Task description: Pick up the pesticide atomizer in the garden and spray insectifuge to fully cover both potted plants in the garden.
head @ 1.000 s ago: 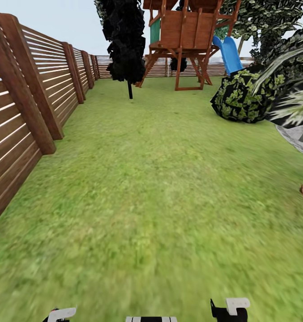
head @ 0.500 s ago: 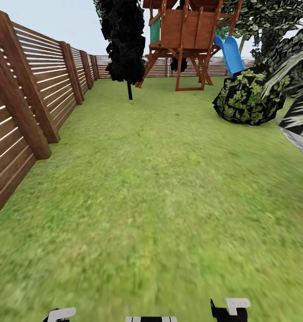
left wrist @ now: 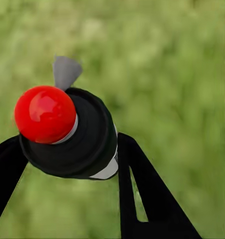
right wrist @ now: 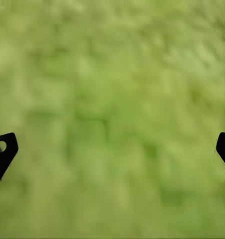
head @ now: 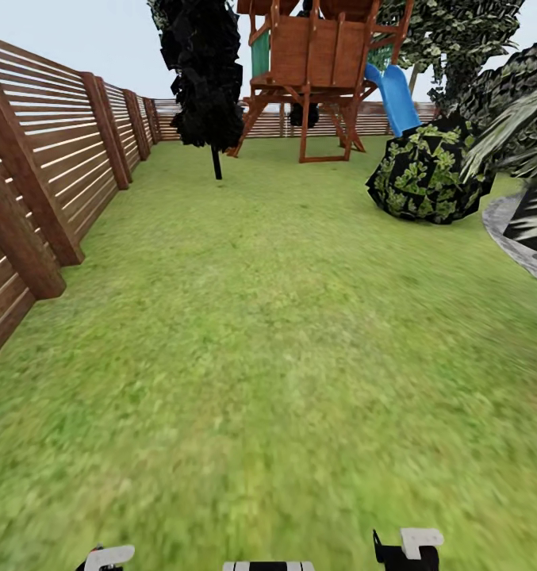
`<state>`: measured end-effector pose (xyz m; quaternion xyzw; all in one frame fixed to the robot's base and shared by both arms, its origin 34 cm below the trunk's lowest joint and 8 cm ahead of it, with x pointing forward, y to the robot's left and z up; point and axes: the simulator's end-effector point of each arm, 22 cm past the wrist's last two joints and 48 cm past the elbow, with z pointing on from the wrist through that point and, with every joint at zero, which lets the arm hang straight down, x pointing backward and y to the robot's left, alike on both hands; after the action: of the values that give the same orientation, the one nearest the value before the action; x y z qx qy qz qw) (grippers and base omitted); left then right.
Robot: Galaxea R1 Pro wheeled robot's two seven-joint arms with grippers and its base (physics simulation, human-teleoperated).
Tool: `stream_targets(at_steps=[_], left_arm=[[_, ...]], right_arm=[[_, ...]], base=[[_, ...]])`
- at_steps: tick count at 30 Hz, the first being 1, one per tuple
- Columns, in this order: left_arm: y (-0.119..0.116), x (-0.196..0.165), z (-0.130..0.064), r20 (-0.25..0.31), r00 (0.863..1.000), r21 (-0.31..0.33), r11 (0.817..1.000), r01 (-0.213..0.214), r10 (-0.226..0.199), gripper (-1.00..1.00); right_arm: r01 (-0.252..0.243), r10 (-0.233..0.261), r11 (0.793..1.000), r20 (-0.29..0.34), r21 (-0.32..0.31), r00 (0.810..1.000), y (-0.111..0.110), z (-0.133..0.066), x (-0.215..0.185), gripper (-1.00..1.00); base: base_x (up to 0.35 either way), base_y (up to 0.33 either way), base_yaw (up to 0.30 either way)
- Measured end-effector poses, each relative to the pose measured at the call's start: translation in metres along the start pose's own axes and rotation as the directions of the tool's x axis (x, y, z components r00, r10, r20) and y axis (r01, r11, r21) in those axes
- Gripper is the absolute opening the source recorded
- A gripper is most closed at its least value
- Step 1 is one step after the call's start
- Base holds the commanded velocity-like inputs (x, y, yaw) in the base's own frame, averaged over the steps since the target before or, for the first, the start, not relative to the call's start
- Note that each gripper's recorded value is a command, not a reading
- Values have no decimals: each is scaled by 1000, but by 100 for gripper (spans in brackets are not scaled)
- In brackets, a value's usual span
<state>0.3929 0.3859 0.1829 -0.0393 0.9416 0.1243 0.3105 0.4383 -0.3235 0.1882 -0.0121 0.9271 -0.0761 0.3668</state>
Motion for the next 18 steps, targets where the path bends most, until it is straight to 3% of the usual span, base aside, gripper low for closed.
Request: stream_targets(at_steps=[18], left_arm=[[0,-1,0,1,1000,0,1000,0,0,-100]], right_arm=[[8,-8,1000,-1,3,1000,-5,0,1,100]], base=[[335,0,-6]])
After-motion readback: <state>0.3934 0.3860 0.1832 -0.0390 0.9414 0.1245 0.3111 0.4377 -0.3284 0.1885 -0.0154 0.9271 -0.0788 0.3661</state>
